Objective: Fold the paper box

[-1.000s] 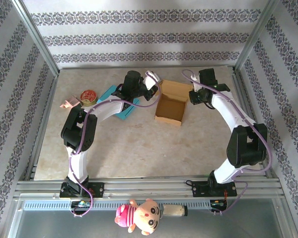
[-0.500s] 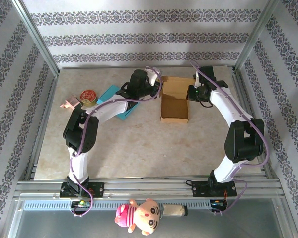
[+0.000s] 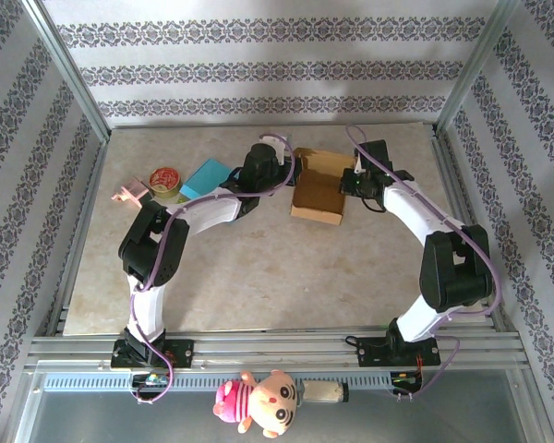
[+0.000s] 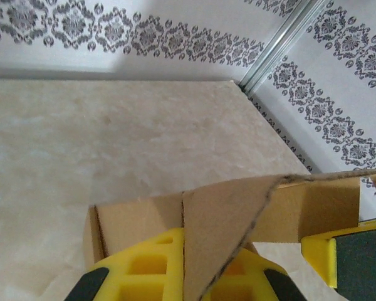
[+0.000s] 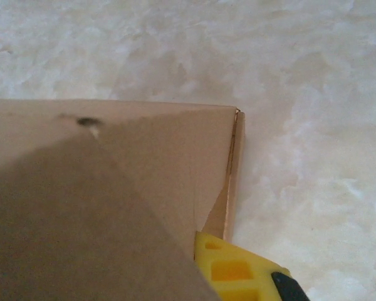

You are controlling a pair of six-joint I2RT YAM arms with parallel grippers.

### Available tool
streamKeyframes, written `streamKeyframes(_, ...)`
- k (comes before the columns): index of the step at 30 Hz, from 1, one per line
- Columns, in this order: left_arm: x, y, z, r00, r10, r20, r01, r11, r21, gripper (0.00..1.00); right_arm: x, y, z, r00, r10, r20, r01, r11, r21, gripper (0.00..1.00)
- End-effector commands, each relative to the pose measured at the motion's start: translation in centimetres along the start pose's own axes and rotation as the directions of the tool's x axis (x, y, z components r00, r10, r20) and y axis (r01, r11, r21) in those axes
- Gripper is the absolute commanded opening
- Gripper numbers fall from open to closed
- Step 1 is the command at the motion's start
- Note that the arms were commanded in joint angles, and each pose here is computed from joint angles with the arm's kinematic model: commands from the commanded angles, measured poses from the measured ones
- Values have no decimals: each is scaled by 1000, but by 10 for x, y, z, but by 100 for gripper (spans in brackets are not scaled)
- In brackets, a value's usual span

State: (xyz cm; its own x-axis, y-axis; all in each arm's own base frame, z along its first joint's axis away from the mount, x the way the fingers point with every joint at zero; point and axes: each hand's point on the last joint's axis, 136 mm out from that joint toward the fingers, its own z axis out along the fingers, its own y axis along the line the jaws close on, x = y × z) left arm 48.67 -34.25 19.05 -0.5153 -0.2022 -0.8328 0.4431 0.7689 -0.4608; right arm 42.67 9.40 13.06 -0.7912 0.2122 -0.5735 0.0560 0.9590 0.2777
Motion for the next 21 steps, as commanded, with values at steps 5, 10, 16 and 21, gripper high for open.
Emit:
streamKeyframes(5, 42, -15, -9, 994, -19, -107, 21, 1000, 11, 0, 29, 6, 2, 998, -54, -38, 54, 998, -21, 0)
streamKeyframes(10, 60, -13, -18, 993, -8, -121, 11, 1000, 20, 0, 45, 6, 4, 995, -79, -56, 78, 997, -23, 0)
streamKeyframes(16, 79, -22, -32, 993, 25, -118, -21, 999, 38, 0, 58, 8, -2, 995, -71, -65, 70, 997, -29, 28)
streamKeyframes(21, 99, -25, -38, 989, 84, -119, -81, 996, 35, 0, 70, 15, -20, 997, -58, -58, 53, 996, -75, 53)
